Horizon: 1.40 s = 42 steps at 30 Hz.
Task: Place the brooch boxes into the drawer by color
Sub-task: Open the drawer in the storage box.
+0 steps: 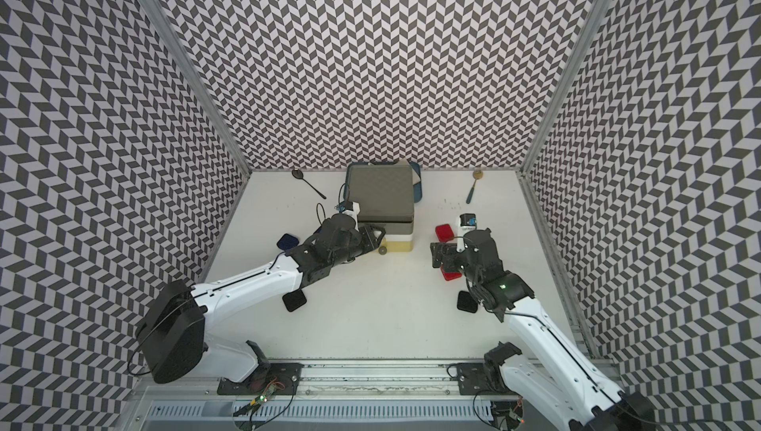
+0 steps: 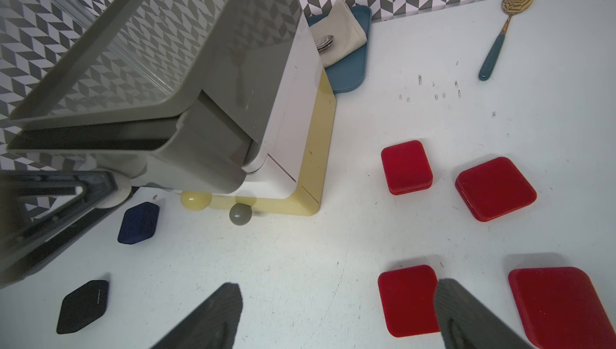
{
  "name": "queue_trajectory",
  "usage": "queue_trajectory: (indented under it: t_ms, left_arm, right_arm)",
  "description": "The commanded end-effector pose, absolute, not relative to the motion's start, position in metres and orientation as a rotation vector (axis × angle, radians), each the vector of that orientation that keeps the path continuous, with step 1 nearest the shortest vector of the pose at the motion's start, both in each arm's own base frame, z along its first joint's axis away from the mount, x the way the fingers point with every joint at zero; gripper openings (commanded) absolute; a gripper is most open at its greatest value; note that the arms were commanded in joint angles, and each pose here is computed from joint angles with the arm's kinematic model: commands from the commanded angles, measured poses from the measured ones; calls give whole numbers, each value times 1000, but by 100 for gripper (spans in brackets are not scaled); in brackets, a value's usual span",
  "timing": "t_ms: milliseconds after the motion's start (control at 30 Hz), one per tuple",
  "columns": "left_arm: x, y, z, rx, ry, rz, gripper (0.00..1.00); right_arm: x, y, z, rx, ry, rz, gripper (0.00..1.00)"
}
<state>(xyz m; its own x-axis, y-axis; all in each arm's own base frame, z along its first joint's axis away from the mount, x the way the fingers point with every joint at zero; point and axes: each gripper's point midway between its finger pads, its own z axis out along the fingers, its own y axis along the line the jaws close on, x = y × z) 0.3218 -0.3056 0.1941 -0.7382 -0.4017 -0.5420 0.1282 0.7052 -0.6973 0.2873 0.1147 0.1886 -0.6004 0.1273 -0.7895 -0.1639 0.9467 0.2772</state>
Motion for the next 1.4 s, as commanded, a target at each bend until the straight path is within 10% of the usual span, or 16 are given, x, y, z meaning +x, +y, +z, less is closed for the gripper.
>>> queue_trajectory:
  t_ms: [0,1367]
  left_arm:
    - [316,-296,204,-240,2169,-980,12]
    - [192,-297,182,-279,2197,-927,22]
  right_arm:
    - [289,114,212,-25,2117,420,94]
    - [276,108,212,15,2141,430,97]
